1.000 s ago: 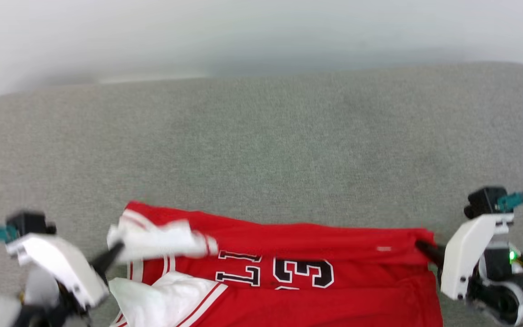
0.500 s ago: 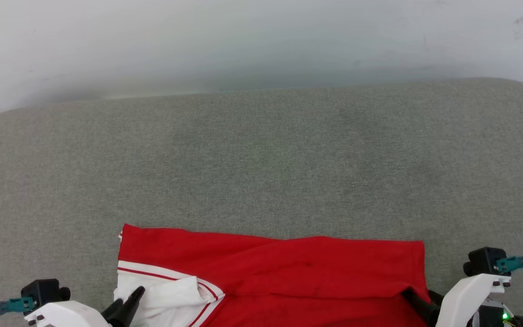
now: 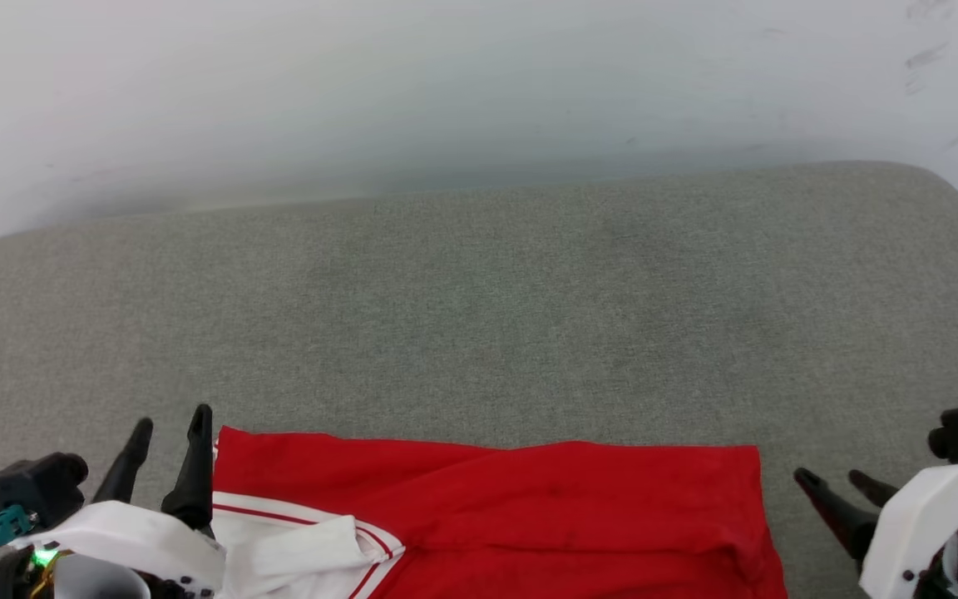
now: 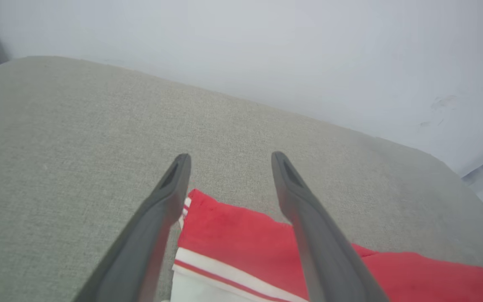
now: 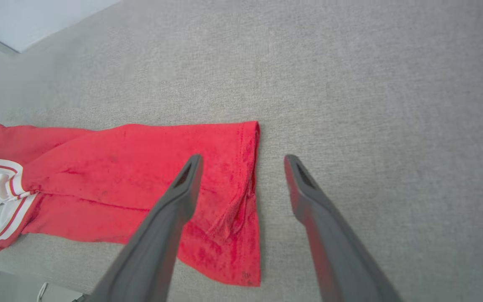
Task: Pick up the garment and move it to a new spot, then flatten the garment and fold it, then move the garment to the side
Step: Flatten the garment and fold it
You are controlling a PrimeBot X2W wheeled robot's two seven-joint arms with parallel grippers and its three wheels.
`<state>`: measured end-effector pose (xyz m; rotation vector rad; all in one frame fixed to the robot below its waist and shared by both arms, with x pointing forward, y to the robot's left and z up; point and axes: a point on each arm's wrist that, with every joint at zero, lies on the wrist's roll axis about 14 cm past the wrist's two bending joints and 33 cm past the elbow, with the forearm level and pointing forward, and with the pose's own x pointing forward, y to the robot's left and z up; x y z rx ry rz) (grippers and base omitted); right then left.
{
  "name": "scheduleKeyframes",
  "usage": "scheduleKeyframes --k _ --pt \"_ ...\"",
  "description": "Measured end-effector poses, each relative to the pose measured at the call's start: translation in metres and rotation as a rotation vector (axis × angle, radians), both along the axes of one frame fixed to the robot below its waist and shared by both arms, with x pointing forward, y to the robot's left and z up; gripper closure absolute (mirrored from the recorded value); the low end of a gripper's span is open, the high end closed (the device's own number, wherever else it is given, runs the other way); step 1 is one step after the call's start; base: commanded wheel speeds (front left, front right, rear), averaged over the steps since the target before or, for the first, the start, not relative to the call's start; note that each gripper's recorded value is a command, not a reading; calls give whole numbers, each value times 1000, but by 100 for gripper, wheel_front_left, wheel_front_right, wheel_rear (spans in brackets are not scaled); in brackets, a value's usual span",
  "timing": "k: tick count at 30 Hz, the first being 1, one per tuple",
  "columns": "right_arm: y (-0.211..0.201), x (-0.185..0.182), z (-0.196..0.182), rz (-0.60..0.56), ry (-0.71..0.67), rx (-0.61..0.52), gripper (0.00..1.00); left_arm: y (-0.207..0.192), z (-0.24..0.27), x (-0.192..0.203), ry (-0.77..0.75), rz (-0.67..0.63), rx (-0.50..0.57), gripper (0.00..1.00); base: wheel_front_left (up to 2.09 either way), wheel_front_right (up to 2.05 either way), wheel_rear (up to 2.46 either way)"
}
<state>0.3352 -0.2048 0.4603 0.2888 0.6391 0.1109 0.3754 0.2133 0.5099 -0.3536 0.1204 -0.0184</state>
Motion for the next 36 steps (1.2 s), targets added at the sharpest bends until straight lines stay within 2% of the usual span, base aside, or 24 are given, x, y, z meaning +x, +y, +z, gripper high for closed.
scheduleKeyframes --k 5,12,20,24,25,26,27,36 --pt "-13 1 2 7 57 -64 0 -5 31 3 -139 -6 97 0 0 0 0" --pt "7 2 -28 71 214 -44 0 -9 61 3 -272 5 157 0 0 0 0" --pt "29 -10 -82 120 411 -4 0 0 62 -2 -289 53 176 0 0 0 0" --pt "35 -13 -96 132 464 12 0 5 56 -5 -270 70 185 0 0 0 0" --pt "37 -13 -97 134 470 19 43 6 55 -5 -268 72 184 0 0 0 0" --pt "38 -12 -97 134 471 33 93 5 55 -5 -269 72 181 0 0 0 0" --pt "40 -13 -97 133 473 41 100 4 56 -6 -271 68 177 0 0 0 0" --pt "46 -2 -76 146 379 44 100 3 61 -15 -286 60 199 0 0 0 0"
